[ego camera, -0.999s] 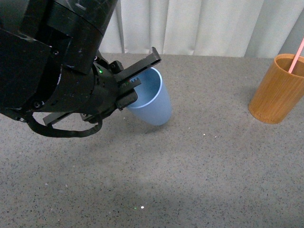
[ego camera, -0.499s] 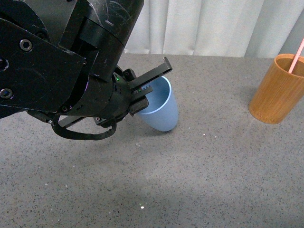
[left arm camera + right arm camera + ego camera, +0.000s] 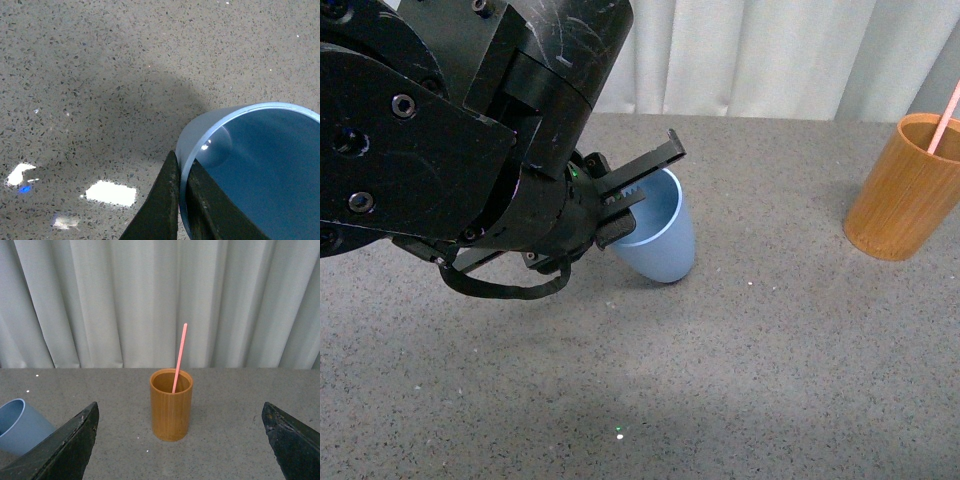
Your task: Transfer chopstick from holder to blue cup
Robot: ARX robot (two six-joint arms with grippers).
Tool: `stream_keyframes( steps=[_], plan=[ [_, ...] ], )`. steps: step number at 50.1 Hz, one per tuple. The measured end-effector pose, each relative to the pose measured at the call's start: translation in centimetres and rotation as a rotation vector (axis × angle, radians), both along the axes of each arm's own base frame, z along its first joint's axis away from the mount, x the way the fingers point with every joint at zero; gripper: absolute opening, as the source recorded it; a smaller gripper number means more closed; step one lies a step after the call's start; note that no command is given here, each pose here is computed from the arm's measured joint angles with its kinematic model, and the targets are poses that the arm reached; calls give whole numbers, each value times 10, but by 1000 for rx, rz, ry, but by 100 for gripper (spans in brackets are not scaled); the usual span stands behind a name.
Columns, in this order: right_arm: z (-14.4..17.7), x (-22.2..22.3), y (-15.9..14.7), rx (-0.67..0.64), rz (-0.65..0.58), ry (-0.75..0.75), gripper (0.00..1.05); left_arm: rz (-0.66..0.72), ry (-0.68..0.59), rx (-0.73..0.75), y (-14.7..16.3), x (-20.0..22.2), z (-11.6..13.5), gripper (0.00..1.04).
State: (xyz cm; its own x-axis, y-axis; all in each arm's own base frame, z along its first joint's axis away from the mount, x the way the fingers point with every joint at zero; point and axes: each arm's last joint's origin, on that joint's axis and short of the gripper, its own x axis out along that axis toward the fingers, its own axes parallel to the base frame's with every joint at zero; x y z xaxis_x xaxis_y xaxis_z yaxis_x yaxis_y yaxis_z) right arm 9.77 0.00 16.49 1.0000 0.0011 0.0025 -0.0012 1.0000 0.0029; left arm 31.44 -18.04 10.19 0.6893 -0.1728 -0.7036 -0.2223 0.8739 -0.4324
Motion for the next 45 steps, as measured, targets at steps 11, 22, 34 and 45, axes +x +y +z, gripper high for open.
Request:
stream_keyframes(
  steps=[11,22,34,45],
  plan=[
    [0,0,0,0,0,0,95,-1,4,3,-2,0,-1,4],
    [0,0,0,0,0,0,95,5,1,8,-2,1,0,4],
    [0,0,0,0,0,0,95,-2,-1,-2,-4,2,1,19],
    [0,0,0,0,0,0,95,-7,-10,-9,-6,3,4,57]
  ],
)
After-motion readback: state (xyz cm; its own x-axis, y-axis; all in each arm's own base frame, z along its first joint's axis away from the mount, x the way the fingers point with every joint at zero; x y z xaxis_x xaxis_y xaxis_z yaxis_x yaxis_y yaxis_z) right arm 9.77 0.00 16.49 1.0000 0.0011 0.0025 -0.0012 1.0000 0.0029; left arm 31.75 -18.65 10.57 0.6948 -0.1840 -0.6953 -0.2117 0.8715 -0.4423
